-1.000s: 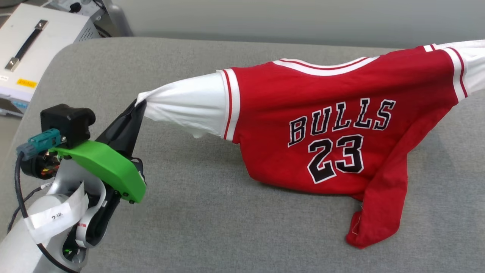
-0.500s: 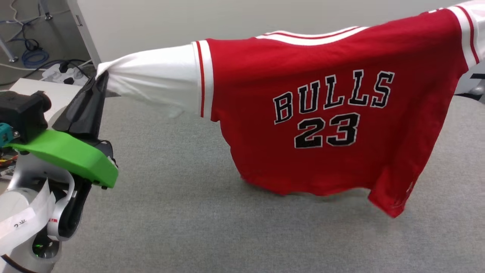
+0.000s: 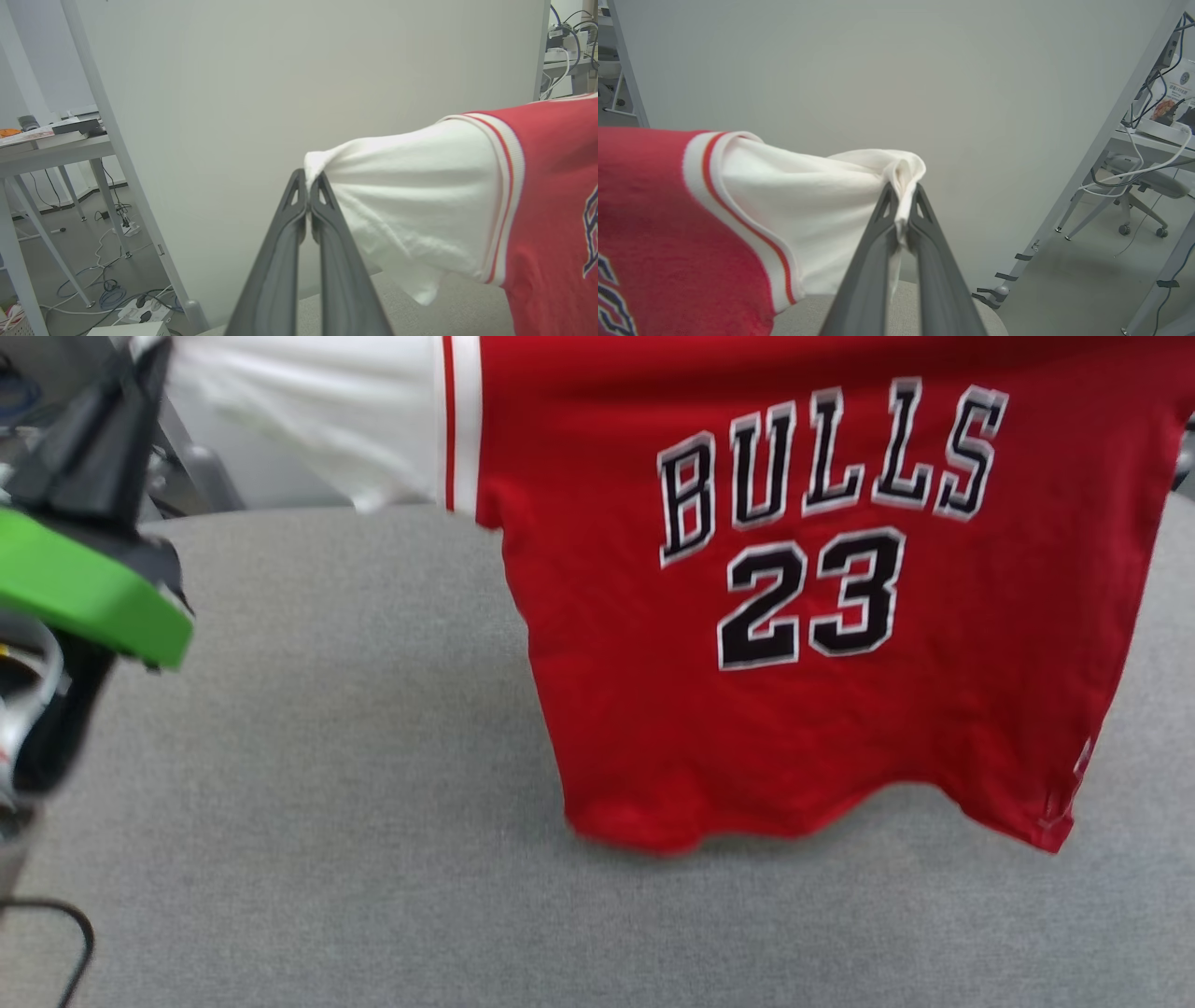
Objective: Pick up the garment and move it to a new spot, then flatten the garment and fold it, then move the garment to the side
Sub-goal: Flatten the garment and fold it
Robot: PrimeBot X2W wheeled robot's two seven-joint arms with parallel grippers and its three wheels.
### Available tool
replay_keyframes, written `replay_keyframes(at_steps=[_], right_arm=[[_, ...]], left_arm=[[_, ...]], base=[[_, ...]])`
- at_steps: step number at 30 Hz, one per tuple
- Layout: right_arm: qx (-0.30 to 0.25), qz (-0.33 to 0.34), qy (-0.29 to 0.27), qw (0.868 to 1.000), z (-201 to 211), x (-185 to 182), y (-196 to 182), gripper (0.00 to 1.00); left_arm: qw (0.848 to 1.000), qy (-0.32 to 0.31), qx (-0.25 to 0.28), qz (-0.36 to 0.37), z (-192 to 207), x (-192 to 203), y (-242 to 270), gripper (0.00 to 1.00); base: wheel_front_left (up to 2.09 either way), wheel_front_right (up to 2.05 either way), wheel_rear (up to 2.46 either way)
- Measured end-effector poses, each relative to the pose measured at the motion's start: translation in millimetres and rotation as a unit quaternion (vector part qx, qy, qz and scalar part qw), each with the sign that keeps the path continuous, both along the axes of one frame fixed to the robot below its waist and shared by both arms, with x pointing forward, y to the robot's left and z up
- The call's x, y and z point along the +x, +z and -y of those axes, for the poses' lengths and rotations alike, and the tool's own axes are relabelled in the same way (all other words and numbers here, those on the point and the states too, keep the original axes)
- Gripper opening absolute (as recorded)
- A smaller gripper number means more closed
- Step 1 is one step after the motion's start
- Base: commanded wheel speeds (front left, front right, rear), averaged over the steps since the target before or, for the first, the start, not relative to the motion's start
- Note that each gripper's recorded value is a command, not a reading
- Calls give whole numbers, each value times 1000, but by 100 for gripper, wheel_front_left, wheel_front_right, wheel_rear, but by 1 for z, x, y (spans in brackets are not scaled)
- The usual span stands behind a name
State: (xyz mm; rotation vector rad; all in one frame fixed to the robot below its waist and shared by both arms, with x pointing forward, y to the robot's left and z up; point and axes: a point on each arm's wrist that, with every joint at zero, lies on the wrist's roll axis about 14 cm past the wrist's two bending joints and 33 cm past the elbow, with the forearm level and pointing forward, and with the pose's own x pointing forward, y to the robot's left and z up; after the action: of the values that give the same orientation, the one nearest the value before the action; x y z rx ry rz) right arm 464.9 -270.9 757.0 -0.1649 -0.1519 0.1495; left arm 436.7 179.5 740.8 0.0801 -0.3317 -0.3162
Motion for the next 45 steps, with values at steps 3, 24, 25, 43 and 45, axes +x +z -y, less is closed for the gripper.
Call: replay_keyframes(at_steps=[3, 24, 25, 43, 45], right_arm=[[-5, 7, -9, 1000, 2, 28, 2, 0], [3, 57, -60, 997, -7, 223, -38, 0], [7, 56, -62, 996, -7, 230, -44, 0], [32, -45, -56, 997, -28, 261, -192, 0], [34, -59, -53, 996, -29, 253, -202, 0]], left_arm=[[1000, -8, 14, -1, 0, 30, 5, 0], [998, 42, 4, 36, -23, 243, -3, 0], [998, 44, 1, 37, -23, 251, -7, 0], [997, 38, 19, -67, -14, 278, -157, 0], [996, 30, 16, -87, -10, 267, -172, 0]], base=[[0, 0, 0], [0, 0, 0], [0, 0, 0], [0, 0, 0], [0, 0, 0]])
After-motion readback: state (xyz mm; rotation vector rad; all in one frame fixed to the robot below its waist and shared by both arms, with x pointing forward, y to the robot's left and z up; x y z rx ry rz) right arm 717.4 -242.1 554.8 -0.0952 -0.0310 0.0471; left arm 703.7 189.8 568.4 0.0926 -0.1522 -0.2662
